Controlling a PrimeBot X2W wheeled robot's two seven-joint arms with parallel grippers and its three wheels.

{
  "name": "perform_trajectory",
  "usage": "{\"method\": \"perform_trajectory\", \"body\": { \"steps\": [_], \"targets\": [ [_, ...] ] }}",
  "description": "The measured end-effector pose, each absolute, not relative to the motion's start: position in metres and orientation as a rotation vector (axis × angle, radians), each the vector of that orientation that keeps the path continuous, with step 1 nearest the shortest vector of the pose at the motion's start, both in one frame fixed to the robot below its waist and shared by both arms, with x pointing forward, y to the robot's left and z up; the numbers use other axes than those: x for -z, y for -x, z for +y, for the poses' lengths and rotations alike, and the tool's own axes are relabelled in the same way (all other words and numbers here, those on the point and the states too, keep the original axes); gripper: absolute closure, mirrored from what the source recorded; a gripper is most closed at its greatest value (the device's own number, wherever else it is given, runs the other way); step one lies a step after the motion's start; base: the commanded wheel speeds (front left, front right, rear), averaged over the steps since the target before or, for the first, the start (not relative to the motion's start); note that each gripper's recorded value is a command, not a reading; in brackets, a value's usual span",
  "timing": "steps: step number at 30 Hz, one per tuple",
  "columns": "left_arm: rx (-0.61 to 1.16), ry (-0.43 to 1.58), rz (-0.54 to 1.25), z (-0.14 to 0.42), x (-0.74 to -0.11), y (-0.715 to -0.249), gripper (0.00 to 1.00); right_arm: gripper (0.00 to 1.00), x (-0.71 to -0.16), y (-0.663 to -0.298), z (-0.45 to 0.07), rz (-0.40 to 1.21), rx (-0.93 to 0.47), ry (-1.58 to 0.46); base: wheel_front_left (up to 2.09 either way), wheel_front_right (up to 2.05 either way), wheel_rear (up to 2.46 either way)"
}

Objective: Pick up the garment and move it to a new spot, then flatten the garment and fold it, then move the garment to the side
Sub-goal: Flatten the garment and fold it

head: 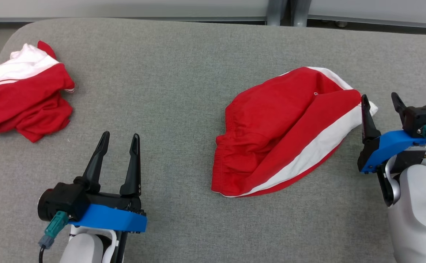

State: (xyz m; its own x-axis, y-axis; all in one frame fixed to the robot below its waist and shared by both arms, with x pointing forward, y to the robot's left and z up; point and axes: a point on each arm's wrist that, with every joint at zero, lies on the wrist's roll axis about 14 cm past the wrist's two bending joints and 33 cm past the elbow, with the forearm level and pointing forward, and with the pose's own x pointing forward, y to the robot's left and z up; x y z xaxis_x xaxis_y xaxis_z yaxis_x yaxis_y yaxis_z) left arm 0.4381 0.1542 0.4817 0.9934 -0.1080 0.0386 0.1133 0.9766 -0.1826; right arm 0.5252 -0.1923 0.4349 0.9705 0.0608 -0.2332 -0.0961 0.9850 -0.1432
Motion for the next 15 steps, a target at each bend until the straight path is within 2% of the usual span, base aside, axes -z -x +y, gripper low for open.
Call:
{"method": "perform_trajectory", "body": {
  "steps": [11, 12, 13, 15],
  "targets": [
    [0.093, 0.183, -0.016, 0.162, -0.475, -0.442, 0.00, 0.00, -0.382, -0.525, -0.173, 0.354, -0.116, 0.100, 0.00, 0.00, 0.00],
    [0.093, 0.184, -0.018, 0.161, -0.476, -0.443, 0.00, 0.68, -0.384, -0.526, -0.171, 0.345, -0.118, 0.093, 0.00, 0.00, 0.00],
    [0.094, 0.184, -0.021, 0.161, -0.477, -0.444, 0.00, 1.00, -0.385, -0.527, -0.170, 0.334, -0.120, 0.087, 0.00, 0.00, 0.00],
    [0.094, 0.184, -0.024, 0.161, -0.478, -0.444, 0.00, 1.00, -0.387, -0.528, -0.168, 0.319, -0.126, 0.087, 0.00, 0.00, 0.00]
  ]
}}
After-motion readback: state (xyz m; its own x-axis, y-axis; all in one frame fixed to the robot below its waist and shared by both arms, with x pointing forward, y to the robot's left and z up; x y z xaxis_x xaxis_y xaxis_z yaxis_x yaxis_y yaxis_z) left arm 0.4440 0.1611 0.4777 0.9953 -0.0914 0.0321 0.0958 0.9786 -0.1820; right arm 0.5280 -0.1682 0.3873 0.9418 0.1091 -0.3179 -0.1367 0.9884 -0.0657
